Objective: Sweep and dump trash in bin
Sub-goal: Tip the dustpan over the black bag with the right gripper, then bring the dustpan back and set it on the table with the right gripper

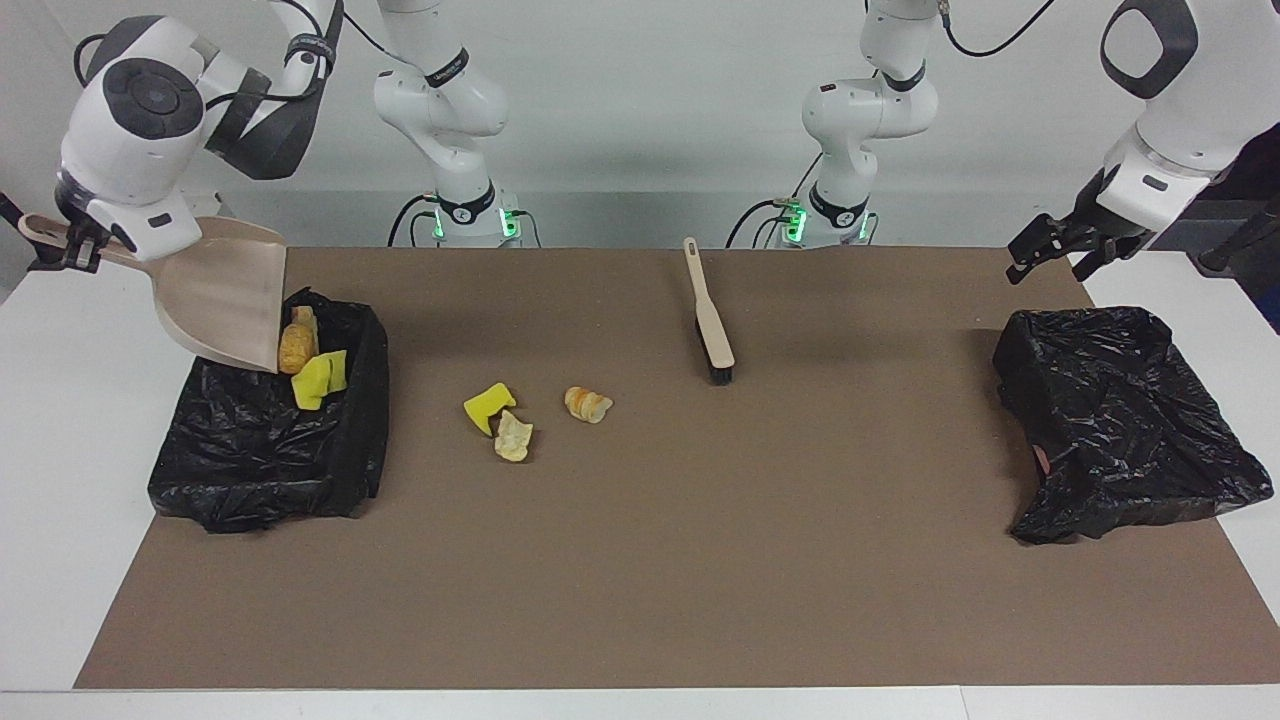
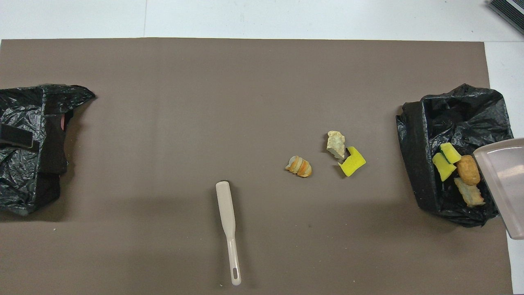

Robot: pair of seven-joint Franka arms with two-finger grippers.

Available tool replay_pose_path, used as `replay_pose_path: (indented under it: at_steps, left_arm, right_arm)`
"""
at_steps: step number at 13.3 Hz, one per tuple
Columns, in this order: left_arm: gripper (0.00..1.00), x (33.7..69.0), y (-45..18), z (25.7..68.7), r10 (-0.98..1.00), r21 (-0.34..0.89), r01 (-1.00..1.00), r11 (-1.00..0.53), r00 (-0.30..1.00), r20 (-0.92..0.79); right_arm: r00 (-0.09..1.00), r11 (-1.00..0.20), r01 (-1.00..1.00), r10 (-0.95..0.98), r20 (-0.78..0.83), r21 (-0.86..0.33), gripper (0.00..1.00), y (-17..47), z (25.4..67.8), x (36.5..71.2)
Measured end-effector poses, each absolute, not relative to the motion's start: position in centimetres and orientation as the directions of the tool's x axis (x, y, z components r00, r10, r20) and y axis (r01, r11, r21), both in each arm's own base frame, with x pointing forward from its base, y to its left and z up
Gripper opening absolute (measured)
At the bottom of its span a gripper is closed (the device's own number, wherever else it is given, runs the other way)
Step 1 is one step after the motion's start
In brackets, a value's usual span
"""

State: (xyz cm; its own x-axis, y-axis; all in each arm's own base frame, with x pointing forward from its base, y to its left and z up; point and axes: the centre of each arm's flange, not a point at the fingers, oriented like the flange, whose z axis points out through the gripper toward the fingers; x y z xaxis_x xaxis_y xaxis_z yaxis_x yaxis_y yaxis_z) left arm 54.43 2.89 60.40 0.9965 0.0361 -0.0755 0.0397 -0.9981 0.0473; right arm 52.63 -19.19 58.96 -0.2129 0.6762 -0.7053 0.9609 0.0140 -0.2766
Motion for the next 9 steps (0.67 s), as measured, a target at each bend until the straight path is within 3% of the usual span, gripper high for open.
replay_pose_path:
  at_steps: [4,9]
  left_arm:
    - [1.00,54.4,2.4,60.5,0.044,0.046,0.048,-0.998,0.996,-0.075]
    - [1.00,54.3,3.0,60.7,0.055,0.045,0.058,-0.997,0.996,-0.071]
  right_arm:
    - [-0.046,-0.128,0.974,0.689,-0.724,-0.185,0.32,-16.3,63.9,48.8]
    - [0.450,-0.488,0.870,0.735,-0.508,0.067,0.32,-3.2,63.4,47.2]
